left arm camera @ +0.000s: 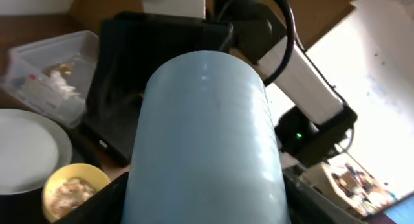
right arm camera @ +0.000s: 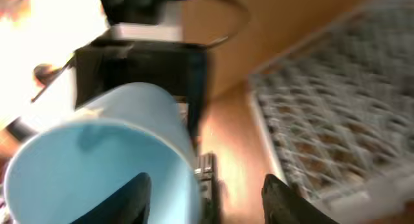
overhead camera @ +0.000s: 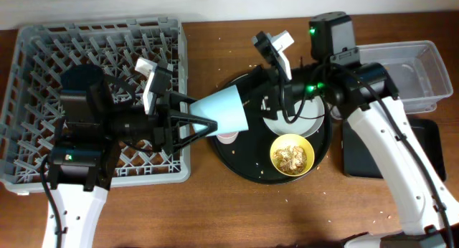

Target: Sort waste into correct bins and load items into the dishwasher rack

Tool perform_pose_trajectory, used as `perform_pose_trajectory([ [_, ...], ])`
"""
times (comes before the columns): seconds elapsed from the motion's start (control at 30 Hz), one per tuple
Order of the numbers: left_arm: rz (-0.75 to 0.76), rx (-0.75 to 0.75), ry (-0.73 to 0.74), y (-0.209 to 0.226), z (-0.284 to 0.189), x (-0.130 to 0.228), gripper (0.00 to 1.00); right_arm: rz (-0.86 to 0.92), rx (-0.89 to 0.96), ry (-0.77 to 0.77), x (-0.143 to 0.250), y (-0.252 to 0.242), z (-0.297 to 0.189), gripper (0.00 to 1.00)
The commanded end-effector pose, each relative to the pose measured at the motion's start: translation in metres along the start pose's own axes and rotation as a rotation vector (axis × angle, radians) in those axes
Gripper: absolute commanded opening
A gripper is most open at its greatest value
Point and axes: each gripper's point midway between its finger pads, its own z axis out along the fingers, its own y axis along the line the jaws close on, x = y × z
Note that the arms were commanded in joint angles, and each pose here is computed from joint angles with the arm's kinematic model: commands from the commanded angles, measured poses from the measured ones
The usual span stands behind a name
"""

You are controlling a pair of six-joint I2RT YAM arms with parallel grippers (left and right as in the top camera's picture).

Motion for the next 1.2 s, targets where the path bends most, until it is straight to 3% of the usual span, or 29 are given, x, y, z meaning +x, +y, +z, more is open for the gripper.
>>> perform_pose_trajectory([
  [0.0, -0.084, -0.256, -0.094, 0.043, -0.026, -0.007, 0.60, 0.179, 0.447, -0.072, -0.003, -0.057, -0.060, 0.58],
  [0.07, -0.242, -0.649, -0.142, 0.102, -0.068, 0.014, 0.60, 0.302, 0.665, -0.053, 0.019, -0.077, -0.087, 0.58],
  [0.1, -0.330, -0.945, -0.161, 0.132, -0.110, 0.033, 0.60, 0.362, 0.731, -0.016, 0.034, -0.081, -0.093, 0.58],
  [0.2, -0.412, -1.544, -0.152, 0.157, -0.210, 0.070, 0.60, 0.458, 0.812, 0.065, 0.063, -0.084, -0.098, 0.59],
  [0.27, -0.442, -1.740, -0.097, 0.163, -0.241, 0.085, 0.60, 0.466, 0.835, 0.092, 0.069, -0.084, -0.097, 0.61],
  [0.33, -0.489, -1.838, -0.015, 0.176, -0.256, 0.099, 0.60, 0.456, 0.839, 0.109, 0.070, -0.084, -0.092, 0.62],
  [0.4, -0.557, -1.870, 0.026, 0.192, -0.260, 0.110, 0.60, 0.450, 0.827, 0.124, 0.071, -0.082, -0.086, 0.62],
  [0.47, -0.671, -1.890, -0.038, 0.213, -0.285, 0.118, 0.61, 0.448, 0.823, 0.131, 0.072, -0.082, -0.084, 0.63],
  [0.63, -0.828, -1.712, -0.284, 0.233, -0.314, 0.116, 0.61, 0.452, 0.823, 0.133, 0.073, -0.083, -0.083, 0.62],
  [0.8, -0.986, -1.624, -0.178, 0.262, -0.301, 0.150, 0.61, 0.452, 0.823, 0.134, 0.073, -0.083, -0.083, 0.63],
  [0.83, -0.983, -1.630, -0.181, 0.263, -0.303, 0.149, 0.62, 0.452, 0.823, 0.134, 0.073, -0.083, -0.083, 0.63],
  [0.87, -0.980, -1.637, -0.192, 0.263, -0.306, 0.149, 0.81, 0.452, 0.823, 0.134, 0.073, -0.083, -0.083, 0.63],
  [0.97, -0.981, -1.629, -0.194, 0.262, -0.305, 0.148, 0.98, 0.457, 0.823, 0.137, 0.074, -0.085, -0.083, 0.66],
  [1.1, -0.957, -1.620, -0.209, 0.248, -0.307, 0.122, 0.98, 0.530, 0.818, 0.207, 0.093, -0.098, -0.076, 0.63],
  [1.17, -0.712, -1.351, -0.134, 0.234, -0.266, 0.070, 0.95, 0.483, 0.860, 0.305, 0.111, -0.124, -0.049, 0.54],
])
